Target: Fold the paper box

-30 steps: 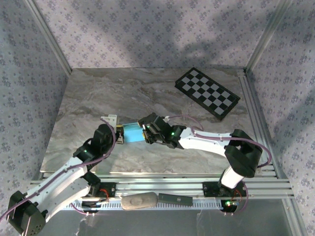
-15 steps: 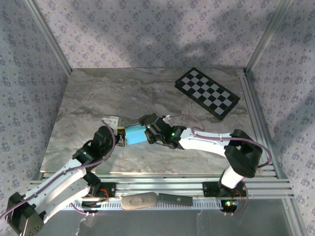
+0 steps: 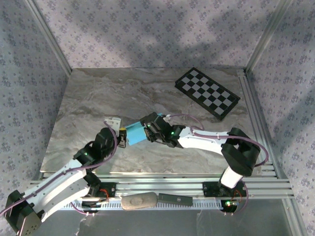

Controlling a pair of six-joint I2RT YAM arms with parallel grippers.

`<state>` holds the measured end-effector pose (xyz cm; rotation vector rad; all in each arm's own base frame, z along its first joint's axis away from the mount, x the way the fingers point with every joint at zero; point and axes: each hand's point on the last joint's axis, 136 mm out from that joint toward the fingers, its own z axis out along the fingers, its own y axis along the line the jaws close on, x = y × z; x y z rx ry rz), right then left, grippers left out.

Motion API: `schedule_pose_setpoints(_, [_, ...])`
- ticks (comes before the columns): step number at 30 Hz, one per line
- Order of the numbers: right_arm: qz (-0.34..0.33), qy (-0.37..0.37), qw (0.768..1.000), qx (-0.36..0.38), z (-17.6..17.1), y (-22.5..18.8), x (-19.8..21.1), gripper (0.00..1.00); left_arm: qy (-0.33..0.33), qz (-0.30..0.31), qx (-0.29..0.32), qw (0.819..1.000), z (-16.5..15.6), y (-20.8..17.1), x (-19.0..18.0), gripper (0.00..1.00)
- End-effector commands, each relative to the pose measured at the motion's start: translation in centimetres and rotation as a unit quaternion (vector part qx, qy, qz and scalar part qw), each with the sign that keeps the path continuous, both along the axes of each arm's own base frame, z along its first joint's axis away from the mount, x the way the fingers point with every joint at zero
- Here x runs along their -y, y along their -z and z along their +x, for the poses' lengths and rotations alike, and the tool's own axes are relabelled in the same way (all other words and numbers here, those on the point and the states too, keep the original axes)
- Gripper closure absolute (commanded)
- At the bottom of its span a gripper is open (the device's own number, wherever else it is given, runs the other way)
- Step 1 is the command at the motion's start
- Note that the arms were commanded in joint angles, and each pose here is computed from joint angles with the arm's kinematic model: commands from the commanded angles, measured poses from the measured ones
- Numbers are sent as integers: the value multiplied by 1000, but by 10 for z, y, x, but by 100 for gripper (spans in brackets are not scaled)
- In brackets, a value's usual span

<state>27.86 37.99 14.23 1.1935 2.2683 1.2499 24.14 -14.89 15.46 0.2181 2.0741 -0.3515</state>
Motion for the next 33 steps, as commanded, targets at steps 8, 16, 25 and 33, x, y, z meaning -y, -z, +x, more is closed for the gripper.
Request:
schedule_pose_setpoints(8, [-9, 19, 1000, -3, 3, 6, 9, 47, 24, 0, 30, 999, -6, -11, 10, 100])
schedule_pose_setpoints(16, [0, -4, 1000, 14, 5, -8, -3, 30, 23, 16, 31, 999, -4, -8, 12, 100])
schedule_pose_setpoints(25, [5, -12, 1000, 7, 6, 3, -16, 35, 19, 25, 34, 999, 3, -9, 17, 100])
schedule_pose_setpoints(33, [-3, 0, 1000, 3, 10, 8, -9, 45, 30, 20, 35, 999, 2, -10, 22, 95])
